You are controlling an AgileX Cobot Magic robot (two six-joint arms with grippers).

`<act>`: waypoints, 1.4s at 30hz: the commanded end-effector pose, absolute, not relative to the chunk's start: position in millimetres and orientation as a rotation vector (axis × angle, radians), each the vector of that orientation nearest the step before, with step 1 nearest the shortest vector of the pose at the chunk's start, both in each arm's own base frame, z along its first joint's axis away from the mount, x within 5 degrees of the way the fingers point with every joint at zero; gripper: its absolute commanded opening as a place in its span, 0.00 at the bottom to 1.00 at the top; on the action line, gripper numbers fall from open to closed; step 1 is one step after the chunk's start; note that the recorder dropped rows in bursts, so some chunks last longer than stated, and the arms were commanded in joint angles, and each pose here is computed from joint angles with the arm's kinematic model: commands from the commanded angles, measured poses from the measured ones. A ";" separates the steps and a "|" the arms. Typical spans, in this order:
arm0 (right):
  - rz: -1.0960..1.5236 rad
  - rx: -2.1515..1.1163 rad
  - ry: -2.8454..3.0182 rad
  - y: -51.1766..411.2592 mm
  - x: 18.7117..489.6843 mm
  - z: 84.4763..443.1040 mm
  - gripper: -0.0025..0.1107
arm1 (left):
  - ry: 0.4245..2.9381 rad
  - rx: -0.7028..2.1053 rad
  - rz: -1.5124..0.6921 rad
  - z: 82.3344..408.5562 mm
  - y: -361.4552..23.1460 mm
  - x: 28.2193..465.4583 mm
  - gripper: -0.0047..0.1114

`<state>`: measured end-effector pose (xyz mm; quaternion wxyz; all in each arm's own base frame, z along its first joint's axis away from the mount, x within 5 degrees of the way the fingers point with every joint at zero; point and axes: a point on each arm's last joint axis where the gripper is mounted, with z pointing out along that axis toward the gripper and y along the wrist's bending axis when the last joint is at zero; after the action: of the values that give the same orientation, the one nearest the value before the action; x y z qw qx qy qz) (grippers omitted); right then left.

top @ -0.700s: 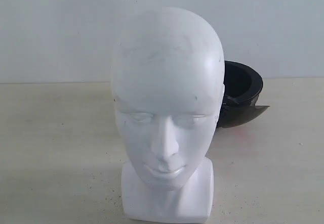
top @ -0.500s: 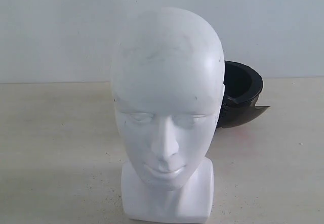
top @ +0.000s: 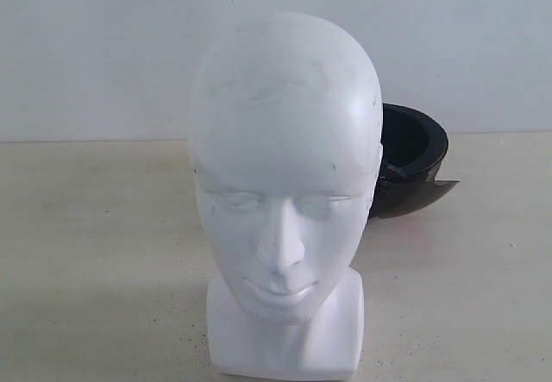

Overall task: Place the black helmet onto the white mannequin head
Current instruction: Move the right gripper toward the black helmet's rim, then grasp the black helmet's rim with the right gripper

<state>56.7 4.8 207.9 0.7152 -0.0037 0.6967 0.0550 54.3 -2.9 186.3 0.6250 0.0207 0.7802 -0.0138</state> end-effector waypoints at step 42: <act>0.219 -0.036 2.284 35.3 358.4 360.6 0.04 | 1.791 0.030 -0.046 185.4 -3.0 54.2 0.08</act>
<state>336.9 34.0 367.6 0.4559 -0.0103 0.8856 0.0884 54.3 -2.9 186.3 0.6250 0.0207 0.7802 -0.0138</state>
